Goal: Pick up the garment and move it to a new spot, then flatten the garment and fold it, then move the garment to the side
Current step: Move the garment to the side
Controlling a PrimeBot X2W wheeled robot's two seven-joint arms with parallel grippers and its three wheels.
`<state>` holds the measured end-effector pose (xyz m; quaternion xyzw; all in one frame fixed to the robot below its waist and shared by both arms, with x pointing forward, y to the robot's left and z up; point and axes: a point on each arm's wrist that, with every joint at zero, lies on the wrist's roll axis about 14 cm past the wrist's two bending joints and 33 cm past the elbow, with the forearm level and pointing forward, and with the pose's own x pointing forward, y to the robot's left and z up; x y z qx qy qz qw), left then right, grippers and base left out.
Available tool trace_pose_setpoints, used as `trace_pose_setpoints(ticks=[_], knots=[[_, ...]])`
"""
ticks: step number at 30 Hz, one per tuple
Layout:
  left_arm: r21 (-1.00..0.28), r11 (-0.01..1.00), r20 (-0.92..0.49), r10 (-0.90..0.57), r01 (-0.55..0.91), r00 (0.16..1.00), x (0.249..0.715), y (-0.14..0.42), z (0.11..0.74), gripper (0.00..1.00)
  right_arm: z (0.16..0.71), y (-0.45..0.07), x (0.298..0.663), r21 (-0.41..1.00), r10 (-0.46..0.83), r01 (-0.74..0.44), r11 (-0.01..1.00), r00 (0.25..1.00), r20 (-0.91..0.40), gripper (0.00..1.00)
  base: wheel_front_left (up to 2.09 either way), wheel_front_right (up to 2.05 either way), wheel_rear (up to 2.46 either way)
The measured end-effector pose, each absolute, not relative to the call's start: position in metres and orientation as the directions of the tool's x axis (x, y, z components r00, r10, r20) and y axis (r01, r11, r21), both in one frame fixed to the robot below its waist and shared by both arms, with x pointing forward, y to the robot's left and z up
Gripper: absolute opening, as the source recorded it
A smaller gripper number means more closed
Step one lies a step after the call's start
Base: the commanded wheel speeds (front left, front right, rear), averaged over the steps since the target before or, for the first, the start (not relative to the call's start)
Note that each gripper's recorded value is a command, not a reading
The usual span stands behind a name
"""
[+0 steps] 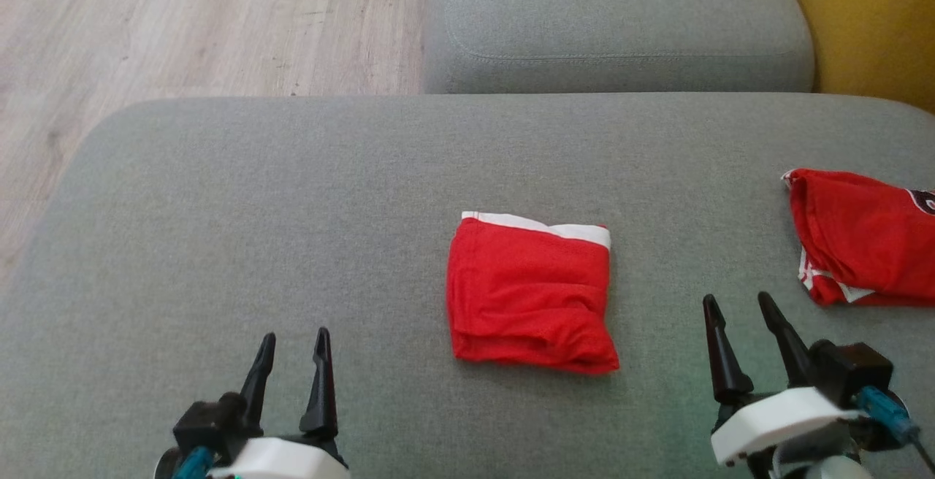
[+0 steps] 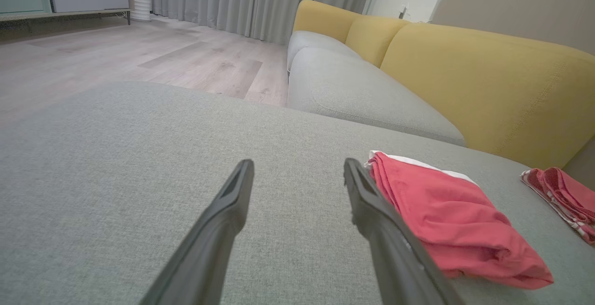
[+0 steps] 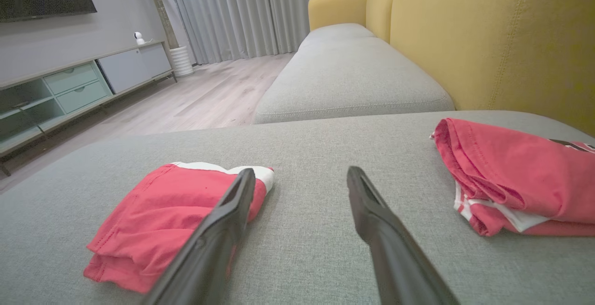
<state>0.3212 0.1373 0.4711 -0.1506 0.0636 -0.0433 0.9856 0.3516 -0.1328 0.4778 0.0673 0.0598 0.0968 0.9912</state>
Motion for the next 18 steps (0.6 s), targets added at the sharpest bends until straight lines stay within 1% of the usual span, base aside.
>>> trace_pose_setpoints(ticks=[5,11,14,18], knots=[[-0.299,0.952,-0.112,-0.095,0.058,0.989,0.321,0.139,0.471,1.0,0.469,-0.132,0.347,0.147,0.205,-0.184,0.972,0.969,-0.136,1.0,0.0,0.0,0.0],[-0.302,0.953,-0.118,-0.078,0.039,0.99,0.319,0.144,0.469,1.0,0.464,-0.128,0.351,0.149,0.218,-0.194,0.97,0.962,-0.164,1.0,0.0,0.0,0.0],[-0.3,0.954,-0.123,-0.065,0.025,0.99,0.318,0.147,0.467,1.0,0.463,-0.124,0.358,0.148,0.231,-0.205,0.967,0.955,-0.187,1.0,0.0,0.0,0.0],[-0.304,0.953,-0.13,-0.048,0.007,0.99,0.315,0.151,0.465,1.0,0.472,-0.115,0.377,0.144,0.254,-0.229,0.963,0.948,-0.191,1.0,0.0,0.0,0.0]])
